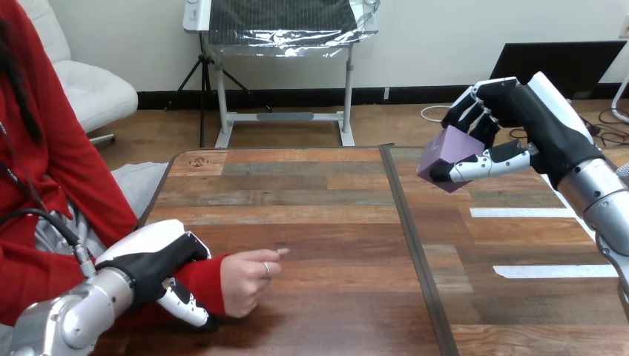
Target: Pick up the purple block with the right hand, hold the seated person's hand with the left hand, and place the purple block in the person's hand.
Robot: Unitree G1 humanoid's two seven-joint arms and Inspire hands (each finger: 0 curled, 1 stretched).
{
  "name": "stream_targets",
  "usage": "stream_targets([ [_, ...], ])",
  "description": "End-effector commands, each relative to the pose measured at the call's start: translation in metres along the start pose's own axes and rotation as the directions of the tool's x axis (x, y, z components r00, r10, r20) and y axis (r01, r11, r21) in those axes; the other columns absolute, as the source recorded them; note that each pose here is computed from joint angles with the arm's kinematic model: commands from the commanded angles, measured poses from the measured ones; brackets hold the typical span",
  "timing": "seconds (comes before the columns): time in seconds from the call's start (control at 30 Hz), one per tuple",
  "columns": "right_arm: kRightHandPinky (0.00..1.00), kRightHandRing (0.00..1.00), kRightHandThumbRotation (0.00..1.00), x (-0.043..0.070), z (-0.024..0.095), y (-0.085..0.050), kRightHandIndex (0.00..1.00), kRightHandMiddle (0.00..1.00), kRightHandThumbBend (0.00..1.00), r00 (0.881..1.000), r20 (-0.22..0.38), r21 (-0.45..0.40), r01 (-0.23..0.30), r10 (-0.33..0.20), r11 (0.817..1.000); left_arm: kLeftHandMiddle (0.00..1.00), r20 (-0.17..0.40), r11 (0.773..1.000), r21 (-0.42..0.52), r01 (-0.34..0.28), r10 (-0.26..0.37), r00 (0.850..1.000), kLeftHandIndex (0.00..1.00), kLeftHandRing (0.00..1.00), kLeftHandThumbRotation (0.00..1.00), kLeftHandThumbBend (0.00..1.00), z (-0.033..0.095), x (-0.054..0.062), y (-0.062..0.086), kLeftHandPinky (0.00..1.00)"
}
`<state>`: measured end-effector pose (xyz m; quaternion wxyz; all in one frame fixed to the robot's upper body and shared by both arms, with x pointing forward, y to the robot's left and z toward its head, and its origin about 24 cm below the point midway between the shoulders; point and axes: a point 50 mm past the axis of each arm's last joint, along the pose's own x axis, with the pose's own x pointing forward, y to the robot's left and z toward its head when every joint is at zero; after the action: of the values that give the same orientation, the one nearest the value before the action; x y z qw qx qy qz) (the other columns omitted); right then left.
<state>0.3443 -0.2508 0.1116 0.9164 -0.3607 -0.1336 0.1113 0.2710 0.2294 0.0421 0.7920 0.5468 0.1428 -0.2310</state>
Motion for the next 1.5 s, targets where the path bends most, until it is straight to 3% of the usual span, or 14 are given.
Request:
stream_targets([
  [0.0, 0.30, 0.34, 0.00, 0.008, 0.009, -0.008, 0.44, 0.40, 0.79, 0.998, 0.041, 0.025, 0.049, -0.050, 0.998, 0.36, 0.099, 0.986, -0.016, -0.167, 0.167, 0.981, 0.39, 0.28, 0.00, 0.69, 0.019, -0.007, 0.037, 0.22],
  [0.27, 0.31, 0.34, 0.00, 0.008, 0.007, -0.004, 0.44, 0.40, 0.79, 0.998, 0.022, 0.036, 0.051, -0.052, 0.998, 0.36, 0.131, 0.972, -0.018, -0.235, 0.236, 0.963, 0.39, 0.28, 0.00, 0.71, 0.026, -0.012, 0.052, 0.22],
  [0.83, 0.31, 0.35, 0.00, 0.007, 0.007, 0.005, 0.45, 0.41, 0.78, 0.998, 0.042, 0.066, 0.046, -0.049, 0.997, 0.38, 0.170, 0.950, -0.045, -0.309, 0.312, 0.935, 0.39, 0.29, 0.00, 0.69, 0.041, -0.019, 0.078, 0.22],
  [1.47, 0.31, 0.36, 0.00, 0.006, 0.007, 0.015, 0.45, 0.41, 0.78, 0.998, 0.040, 0.091, 0.036, -0.040, 0.995, 0.37, 0.233, 0.926, -0.078, -0.371, 0.378, 0.896, 0.39, 0.29, 0.00, 0.68, 0.058, -0.016, 0.095, 0.22],
])
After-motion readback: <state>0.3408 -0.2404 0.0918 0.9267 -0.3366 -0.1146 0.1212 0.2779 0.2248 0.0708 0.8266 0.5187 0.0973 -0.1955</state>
